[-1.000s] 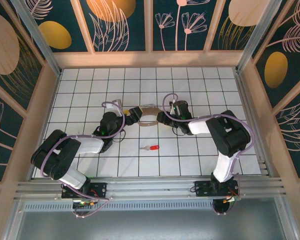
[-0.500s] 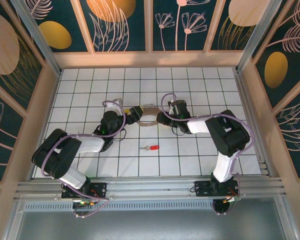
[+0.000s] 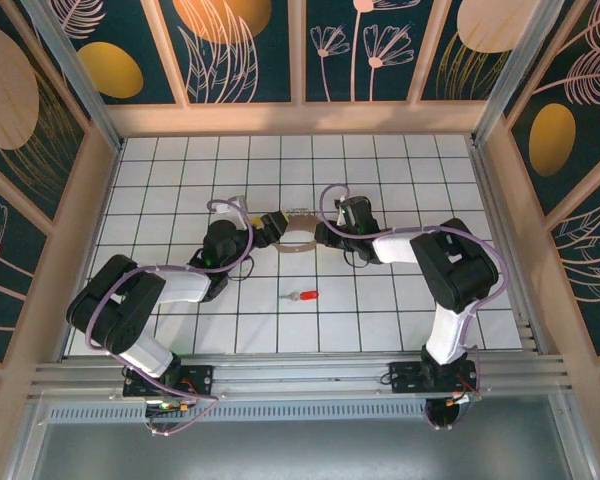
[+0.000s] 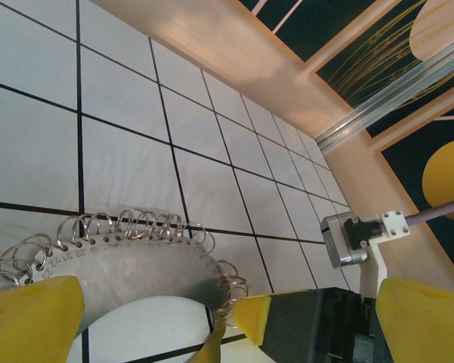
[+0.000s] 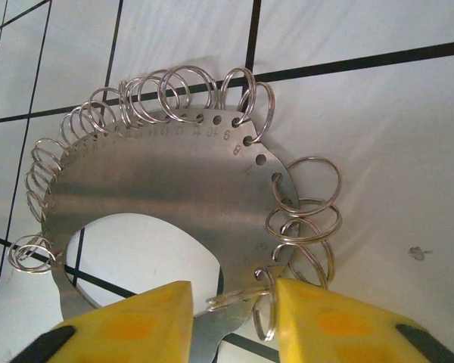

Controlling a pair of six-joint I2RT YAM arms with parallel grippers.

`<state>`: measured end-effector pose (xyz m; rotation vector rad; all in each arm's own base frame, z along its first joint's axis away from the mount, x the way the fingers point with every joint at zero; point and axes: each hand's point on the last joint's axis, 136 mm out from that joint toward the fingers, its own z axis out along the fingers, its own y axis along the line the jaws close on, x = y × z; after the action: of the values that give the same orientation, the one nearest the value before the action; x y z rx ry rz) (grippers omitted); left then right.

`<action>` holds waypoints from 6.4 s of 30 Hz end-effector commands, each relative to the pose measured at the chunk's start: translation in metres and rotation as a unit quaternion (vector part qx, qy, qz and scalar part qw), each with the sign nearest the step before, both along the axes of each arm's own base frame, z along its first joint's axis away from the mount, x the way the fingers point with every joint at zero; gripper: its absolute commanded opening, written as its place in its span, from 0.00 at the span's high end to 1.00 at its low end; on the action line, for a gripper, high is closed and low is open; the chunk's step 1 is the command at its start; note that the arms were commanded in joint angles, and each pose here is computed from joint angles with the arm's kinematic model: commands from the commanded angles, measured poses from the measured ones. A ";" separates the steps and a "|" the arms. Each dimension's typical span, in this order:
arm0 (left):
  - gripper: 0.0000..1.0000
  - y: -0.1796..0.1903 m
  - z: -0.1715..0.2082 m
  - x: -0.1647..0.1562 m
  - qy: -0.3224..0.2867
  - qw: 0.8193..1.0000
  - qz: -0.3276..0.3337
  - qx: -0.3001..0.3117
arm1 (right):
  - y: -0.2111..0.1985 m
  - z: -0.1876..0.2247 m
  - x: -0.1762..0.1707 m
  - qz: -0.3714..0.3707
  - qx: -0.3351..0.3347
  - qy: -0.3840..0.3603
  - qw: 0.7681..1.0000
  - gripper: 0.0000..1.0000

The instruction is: Put the keys on the keyring

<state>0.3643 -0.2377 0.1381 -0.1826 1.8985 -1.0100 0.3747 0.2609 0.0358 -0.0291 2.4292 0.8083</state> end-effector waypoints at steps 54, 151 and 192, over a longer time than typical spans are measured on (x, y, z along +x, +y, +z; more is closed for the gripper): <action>0.01 0.006 0.015 -0.020 -0.022 1.000 -0.016 0.012 | 0.009 0.030 -0.066 0.043 -0.016 -0.043 0.998 0.33; 0.01 0.012 0.023 -0.021 -0.032 0.999 -0.007 0.026 | 0.050 0.004 -0.063 0.079 -0.055 -0.021 0.995 0.43; 0.01 0.013 0.014 -0.024 -0.027 0.999 -0.006 0.023 | 0.061 0.032 -0.072 0.104 -0.044 -0.062 0.992 0.44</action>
<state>0.3414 -0.2206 0.1502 -0.1359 1.8903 -0.9536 0.2943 0.3180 0.0711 -0.3449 2.3730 0.8028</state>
